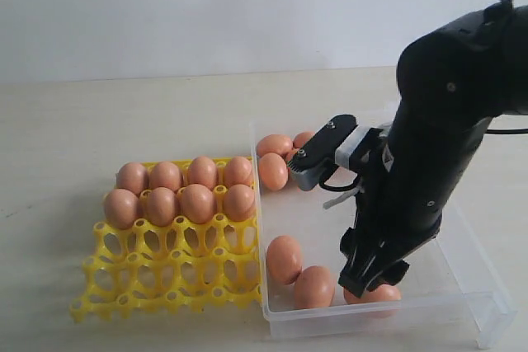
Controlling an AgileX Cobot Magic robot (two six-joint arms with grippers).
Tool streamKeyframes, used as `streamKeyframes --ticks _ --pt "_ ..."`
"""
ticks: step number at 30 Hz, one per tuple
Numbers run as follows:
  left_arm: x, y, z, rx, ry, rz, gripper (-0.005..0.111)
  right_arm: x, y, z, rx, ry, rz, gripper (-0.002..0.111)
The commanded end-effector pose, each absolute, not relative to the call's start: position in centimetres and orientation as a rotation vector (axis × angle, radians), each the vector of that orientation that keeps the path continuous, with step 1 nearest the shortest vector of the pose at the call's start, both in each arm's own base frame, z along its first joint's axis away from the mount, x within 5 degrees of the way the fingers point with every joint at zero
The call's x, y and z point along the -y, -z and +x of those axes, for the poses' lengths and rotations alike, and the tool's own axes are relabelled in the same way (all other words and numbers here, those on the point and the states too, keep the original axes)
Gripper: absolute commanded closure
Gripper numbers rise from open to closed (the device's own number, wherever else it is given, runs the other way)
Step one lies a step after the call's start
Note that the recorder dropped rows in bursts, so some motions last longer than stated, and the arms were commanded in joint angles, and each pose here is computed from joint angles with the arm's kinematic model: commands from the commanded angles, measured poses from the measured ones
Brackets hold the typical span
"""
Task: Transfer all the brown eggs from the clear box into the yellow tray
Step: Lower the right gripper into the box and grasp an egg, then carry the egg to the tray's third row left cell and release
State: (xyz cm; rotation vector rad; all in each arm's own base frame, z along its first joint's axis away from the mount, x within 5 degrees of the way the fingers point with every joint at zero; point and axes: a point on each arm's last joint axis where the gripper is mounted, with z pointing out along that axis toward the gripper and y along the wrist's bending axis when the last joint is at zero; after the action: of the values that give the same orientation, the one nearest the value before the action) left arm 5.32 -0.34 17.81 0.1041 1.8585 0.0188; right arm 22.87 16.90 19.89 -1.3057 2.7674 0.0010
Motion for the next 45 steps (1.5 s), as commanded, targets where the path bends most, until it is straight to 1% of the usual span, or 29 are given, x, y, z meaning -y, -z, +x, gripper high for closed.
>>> streamKeyframes --ticks 1,12,20,23,24,27,32,35,38,43,45 --pt "0.4 -18.1 5.3 -1.840 -0.012 0.097 0.107 -17.6 -18.2 23.7 -2.748 -0.005 -1.355 0.047" --pt "0.4 -18.1 5.3 -1.840 -0.012 0.097 0.107 -18.0 -16.2 24.3 -2.762 0.000 -1.383 0.047" --pt "0.4 -18.1 5.3 -1.840 -0.012 0.097 0.107 -18.3 -14.8 23.9 -2.828 -0.064 -1.435 0.047" --pt "0.4 -18.1 5.3 -1.840 -0.012 0.097 0.107 -18.4 -14.2 23.7 -2.873 -0.074 -1.442 0.051" --pt "0.4 -18.1 5.3 -1.840 -0.012 0.097 0.107 -18.3 -13.9 23.7 -2.884 -0.071 -1.447 0.054" --pt "0.4 -18.1 5.3 -1.840 -0.012 0.097 0.107 -18.3 -13.8 23.7 -2.885 -0.065 -1.453 0.069" --pt "0.4 -18.1 5.3 -1.840 -0.012 0.097 0.107 -17.9 -13.9 24.1 -2.825 0.022 -1.516 0.109" --pt "0.4 -18.1 5.3 -1.840 -0.011 0.095 0.107 -18.0 -15.1 24.7 -2.722 0.029 -1.479 0.108" --pt "0.4 -18.1 5.3 -1.840 -0.011 0.095 0.107 -18.2 -17.5 25.9 -2.600 -0.030 -1.256 0.108" --pt "0.4 -18.1 5.3 -1.840 -0.012 0.097 0.107 -19.5 -22.9 27.4 -2.289 -0.291 -0.794 0.108" --pt "0.4 -18.1 5.3 -1.840 -0.013 0.099 0.107 -20.5 -24.5 27.5 -2.165 -0.393 -0.672 0.108"
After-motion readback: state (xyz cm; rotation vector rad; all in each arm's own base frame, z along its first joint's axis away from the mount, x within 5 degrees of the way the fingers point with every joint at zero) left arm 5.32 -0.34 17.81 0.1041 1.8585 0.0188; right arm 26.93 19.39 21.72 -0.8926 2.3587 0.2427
